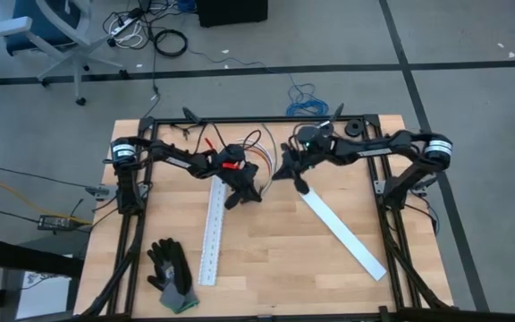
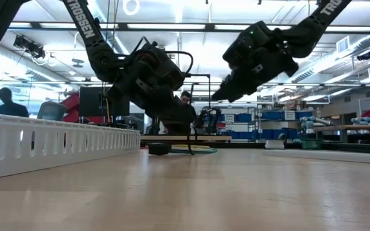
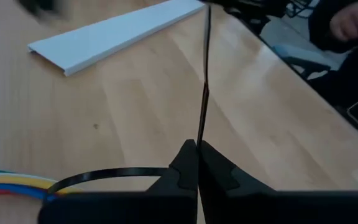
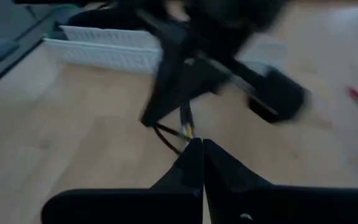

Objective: Ziptie cables
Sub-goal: Wrap the cable wires with the black zip tie

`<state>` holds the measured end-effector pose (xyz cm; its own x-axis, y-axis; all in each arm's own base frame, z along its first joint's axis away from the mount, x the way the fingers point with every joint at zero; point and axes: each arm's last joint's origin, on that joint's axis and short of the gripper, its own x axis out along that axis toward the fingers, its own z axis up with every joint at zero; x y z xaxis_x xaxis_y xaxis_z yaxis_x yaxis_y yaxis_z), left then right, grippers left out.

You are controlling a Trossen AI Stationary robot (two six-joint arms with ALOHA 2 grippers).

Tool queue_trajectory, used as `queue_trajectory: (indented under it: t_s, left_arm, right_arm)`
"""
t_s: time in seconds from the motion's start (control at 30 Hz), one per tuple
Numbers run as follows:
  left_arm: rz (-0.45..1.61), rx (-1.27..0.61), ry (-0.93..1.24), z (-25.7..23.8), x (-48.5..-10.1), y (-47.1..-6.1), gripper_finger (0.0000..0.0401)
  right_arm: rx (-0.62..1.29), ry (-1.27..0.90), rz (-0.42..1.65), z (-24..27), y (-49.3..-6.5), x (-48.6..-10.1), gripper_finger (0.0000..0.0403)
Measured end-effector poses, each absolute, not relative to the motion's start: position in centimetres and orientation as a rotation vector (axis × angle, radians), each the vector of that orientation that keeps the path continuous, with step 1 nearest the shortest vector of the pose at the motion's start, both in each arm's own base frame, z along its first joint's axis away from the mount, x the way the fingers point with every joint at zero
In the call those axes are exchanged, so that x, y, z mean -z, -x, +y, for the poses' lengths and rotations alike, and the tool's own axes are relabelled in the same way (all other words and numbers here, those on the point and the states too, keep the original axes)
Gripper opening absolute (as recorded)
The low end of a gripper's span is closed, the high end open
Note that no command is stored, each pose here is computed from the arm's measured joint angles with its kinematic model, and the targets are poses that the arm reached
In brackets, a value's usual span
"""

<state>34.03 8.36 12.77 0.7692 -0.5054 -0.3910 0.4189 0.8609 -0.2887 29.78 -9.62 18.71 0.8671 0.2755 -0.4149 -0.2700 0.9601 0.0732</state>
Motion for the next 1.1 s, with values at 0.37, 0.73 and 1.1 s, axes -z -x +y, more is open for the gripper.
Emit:
queue_trajectory:
  t_s: [0.37, 0.73, 1.1]
  left_arm:
    - [0.477, 0.541, 0.217, 8.7, -12.7, -33.8, 0.0003]
    - [0.468, 0.527, 0.214, 9.1, -12.8, -33.7, 0.0003]
    - [0.465, 0.472, 0.215, 9.3, -12.9, -33.9, 0.0004]
  right_arm:
    - [-0.343, 0.043, 0.310, -7.3, -33.2, -15.8, 0.0009]
    - [-0.398, 0.019, 0.290, -7.0, -33.3, -15.8, 0.0029]
    - [-0.327, 0.010, 0.291, -7.2, -33.4, -15.8, 0.0029]
